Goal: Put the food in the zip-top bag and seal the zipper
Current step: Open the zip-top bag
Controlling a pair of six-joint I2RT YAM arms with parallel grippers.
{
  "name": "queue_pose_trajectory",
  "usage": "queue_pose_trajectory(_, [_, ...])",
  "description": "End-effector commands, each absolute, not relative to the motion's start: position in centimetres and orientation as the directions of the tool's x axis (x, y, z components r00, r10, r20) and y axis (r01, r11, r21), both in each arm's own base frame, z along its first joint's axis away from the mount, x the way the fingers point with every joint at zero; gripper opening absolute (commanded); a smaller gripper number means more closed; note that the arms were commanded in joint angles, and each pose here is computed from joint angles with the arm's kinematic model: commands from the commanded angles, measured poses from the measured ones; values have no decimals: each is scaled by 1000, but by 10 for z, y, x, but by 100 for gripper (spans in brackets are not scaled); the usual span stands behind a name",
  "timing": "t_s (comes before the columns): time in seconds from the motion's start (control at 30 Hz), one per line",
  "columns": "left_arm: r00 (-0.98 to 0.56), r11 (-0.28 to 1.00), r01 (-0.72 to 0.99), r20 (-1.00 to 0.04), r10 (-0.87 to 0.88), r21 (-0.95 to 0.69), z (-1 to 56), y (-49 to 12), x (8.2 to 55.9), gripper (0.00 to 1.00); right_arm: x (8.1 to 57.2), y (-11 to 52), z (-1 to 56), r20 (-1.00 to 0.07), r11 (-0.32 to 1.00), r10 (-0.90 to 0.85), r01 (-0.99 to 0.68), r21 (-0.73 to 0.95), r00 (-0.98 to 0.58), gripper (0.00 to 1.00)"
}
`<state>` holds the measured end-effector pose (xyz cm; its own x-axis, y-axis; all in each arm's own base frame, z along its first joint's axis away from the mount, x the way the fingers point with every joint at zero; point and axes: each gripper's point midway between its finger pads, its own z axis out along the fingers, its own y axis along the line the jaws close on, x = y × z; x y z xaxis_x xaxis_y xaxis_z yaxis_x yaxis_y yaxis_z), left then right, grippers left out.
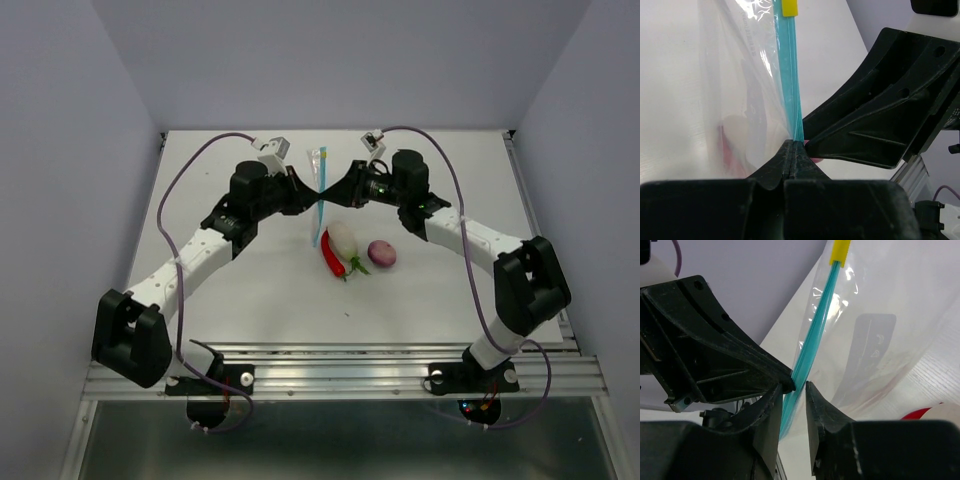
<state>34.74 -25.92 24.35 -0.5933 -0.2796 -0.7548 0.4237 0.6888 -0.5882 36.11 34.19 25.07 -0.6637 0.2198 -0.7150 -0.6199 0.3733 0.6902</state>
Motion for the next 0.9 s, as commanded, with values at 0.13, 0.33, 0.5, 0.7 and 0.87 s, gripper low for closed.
queue_pose_trajectory(0.13, [-536,614,527,-791,-296,-587,281,-267,332,0,372,337,279,-763,413,292,-643,645,-577,33])
queue_pose_trajectory(0.33, [-543,601,539,-789,-288,-590,281,-270,332,0,380,337,284,-767,427,310,-639,640,-561,33])
queue_pose_trajectory(0.5, [-534,599,545,-794,-292,-587,285,-269,330,0,388,334,283,-767,464,322,-614,639,-555,33])
queue_pose_trajectory(0.7, [-533,593,555,-797,-286,-584,287,-271,330,0,393,340,285,-772,455,306,-627,632,-557,33])
queue_pose_trajectory(0.87, [-529,605,548,-799,-285,-578,285,-270,332,0,382,346,289,-773,396,270,-666,632,-574,33])
